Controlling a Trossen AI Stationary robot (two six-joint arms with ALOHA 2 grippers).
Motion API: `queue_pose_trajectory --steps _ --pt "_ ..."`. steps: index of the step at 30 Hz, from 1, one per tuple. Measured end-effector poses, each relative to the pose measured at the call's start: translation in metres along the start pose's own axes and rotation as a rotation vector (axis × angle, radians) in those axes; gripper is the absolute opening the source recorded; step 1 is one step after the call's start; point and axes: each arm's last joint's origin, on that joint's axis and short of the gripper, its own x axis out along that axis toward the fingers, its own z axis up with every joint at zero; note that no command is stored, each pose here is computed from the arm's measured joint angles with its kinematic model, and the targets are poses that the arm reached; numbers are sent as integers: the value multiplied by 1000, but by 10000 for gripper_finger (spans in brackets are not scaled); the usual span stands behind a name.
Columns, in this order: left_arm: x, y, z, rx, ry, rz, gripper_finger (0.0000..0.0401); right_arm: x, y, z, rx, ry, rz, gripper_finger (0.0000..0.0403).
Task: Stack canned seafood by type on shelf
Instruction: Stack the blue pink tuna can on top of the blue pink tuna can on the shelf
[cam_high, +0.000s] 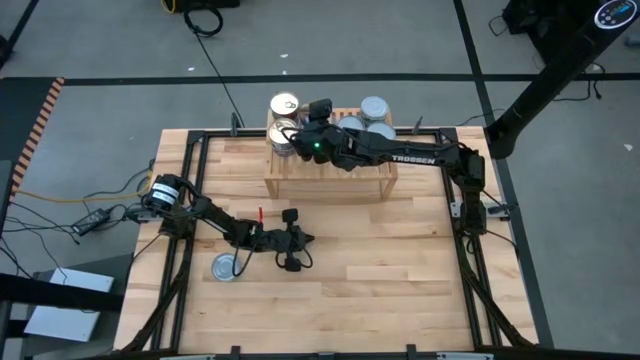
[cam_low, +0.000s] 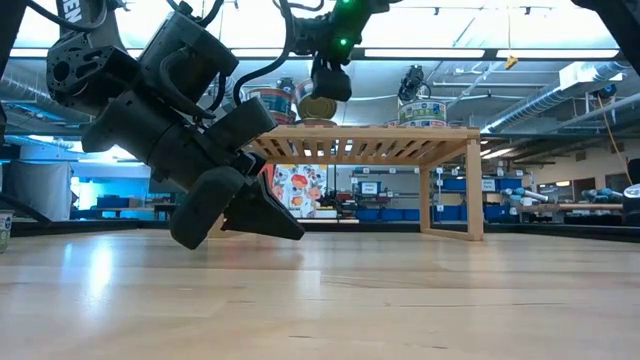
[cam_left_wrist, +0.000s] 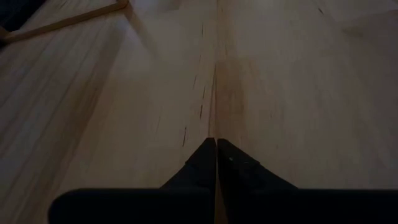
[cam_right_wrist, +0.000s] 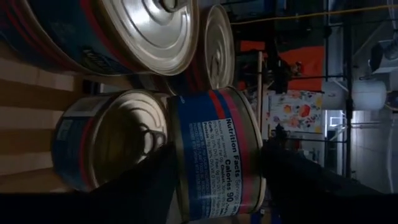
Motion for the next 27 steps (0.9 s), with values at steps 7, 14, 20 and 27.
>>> queue_pose_trajectory --steps 7,14,20,27 --pt "0 0 0 0 0 0 19 -1 5 -3 -20 9 49 265" --pt "0 0 0 0 0 0 19 -1 10 -7 -55 22 108 279" --pt "0 0 0 0 0 0 19 0 11 -7 -51 -10 141 282" --pt "0 0 0 0 0 0 19 4 10 -10 -24 -27 168 284"
